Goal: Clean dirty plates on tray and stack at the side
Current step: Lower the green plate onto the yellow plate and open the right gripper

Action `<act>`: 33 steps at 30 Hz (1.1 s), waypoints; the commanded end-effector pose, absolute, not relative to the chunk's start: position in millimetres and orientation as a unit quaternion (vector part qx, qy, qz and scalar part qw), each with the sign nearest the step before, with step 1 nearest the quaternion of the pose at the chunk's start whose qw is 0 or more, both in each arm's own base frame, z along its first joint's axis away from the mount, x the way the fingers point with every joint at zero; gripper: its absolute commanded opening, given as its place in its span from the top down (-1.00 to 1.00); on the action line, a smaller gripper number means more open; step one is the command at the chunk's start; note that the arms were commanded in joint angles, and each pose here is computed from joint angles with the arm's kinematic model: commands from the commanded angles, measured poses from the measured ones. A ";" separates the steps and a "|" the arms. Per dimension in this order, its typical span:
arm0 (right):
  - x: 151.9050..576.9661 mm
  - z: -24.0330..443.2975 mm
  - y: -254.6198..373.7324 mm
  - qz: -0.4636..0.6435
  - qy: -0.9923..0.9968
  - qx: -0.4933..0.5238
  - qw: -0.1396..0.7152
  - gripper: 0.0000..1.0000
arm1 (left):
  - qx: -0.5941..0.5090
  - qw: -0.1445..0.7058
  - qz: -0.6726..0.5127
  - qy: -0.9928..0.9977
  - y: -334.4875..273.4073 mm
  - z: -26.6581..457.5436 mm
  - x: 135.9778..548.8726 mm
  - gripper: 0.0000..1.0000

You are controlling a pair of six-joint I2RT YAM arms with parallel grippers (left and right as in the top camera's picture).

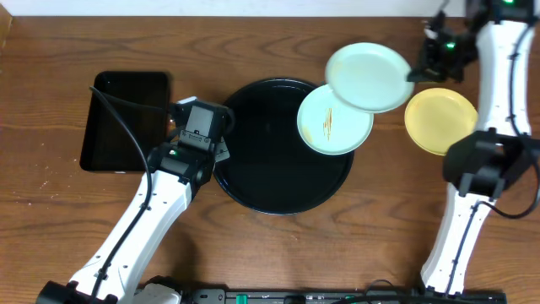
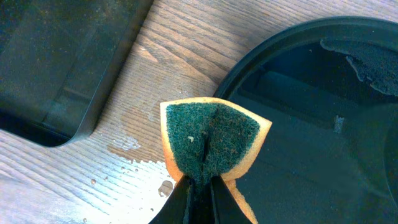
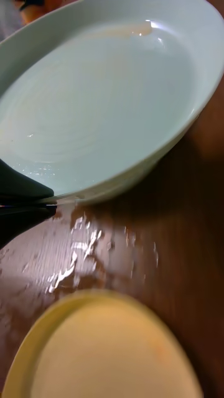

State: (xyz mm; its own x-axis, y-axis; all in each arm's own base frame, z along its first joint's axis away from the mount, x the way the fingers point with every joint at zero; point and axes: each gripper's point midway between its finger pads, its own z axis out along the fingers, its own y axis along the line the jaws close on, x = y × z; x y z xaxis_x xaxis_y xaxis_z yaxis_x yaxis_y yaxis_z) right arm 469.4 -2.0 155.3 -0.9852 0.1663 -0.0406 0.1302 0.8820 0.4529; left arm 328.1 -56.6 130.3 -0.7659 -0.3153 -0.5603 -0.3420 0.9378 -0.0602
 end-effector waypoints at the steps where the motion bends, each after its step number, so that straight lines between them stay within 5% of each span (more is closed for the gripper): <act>1: 463.8 160.4 -37.2 0.248 0.960 0.121 0.046 0.98 | -0.181 0.291 0.025 0.939 -54.1 128.3 327.5 0.85; 17: 388.2 167.2 -140.8 0.188 0.947 0.259 0.021 0.98 | -0.182 0.297 0.022 0.937 -55.1 129.8 329.9 0.85; 23: 360.1 140.0 -208.1 0.071 0.921 0.384 -0.006 0.97 | -0.182 0.296 0.022 0.937 -54.8 129.5 329.5 0.85; 33: 367.4 73.9 -210.7 0.131 0.907 0.401 0.006 0.98 | -0.182 0.298 0.021 0.937 -55.1 130.1 330.4 0.86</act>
